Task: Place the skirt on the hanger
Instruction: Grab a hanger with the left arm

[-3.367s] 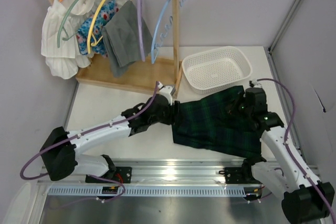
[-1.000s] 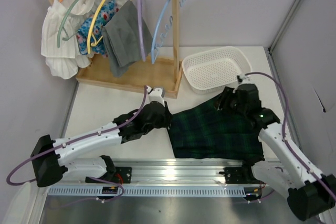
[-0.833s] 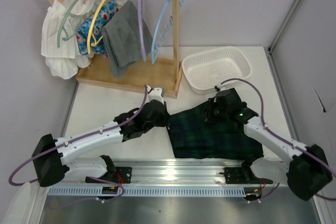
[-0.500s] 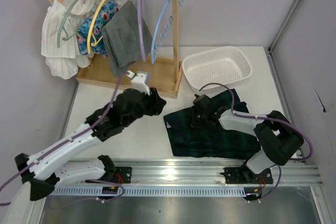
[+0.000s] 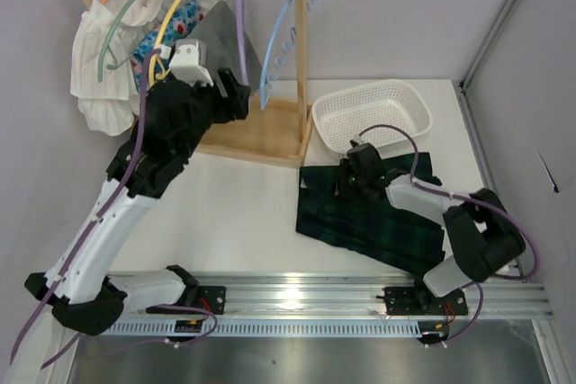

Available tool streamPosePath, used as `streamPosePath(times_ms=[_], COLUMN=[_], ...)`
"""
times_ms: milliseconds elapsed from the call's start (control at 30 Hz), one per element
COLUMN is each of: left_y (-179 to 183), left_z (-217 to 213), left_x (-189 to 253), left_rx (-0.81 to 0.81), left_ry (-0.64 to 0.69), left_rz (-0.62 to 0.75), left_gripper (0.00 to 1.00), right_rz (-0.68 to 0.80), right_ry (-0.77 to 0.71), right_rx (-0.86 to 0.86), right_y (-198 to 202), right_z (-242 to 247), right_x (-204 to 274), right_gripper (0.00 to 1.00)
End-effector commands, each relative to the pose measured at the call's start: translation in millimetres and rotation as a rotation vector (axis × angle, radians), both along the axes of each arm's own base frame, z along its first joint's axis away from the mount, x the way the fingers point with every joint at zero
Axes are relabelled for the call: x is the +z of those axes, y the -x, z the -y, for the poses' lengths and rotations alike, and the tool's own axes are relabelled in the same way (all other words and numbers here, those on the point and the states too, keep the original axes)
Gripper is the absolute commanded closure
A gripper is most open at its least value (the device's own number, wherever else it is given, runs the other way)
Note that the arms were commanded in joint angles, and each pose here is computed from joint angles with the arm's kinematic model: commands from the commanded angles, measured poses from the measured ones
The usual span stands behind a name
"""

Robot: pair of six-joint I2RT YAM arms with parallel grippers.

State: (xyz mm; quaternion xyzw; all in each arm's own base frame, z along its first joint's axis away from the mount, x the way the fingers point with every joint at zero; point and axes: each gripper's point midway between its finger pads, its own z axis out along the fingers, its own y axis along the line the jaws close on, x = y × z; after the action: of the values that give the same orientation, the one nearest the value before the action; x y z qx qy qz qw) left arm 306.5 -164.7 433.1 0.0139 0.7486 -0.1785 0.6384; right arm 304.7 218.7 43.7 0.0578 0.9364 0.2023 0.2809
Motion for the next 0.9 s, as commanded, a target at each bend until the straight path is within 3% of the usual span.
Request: streamPosePath(times_ms=[0,67,300,433,700,867], left_y=[-23.8,-40.2,-90.0,-111.4,-146.3,-153.0], left_z=[-13.7,-13.9,-10.4,-13.7,0.3,-4.7], left_x=[34.8,48.3,76.4,84.2,60.0,41.1], left_rx=[0.055,0.086,0.14,0.189,0.189,0.225], left_ry=[-0.039,-0.052,-0.067,-0.085,-0.174,-0.202], left_rz=[0.092,0.12,0.188,0.201,0.151,0.11], left_gripper=[0.24,0.24,0.3,0.37,0.4,0.37], right_rz=[0.151,0.215,0.335,0.34,0.352,0.359], right_ry=[-0.122,-0.161,-0.175,-0.162,-0.138,-0.136], right_rx=[0.157,0.176,0.156,0.125,0.051,0.035], right_y=[8.4,13.6,29.5,37.5,48.5,50.9], right_z=[-29.1,-31.3,-5.1,11.3,35.0,41.3], right_x=[75.7,110.9,170.3,177.2,182.0,186.1], right_gripper=[0.6,0.52,0.43,0.41,0.39,0.38])
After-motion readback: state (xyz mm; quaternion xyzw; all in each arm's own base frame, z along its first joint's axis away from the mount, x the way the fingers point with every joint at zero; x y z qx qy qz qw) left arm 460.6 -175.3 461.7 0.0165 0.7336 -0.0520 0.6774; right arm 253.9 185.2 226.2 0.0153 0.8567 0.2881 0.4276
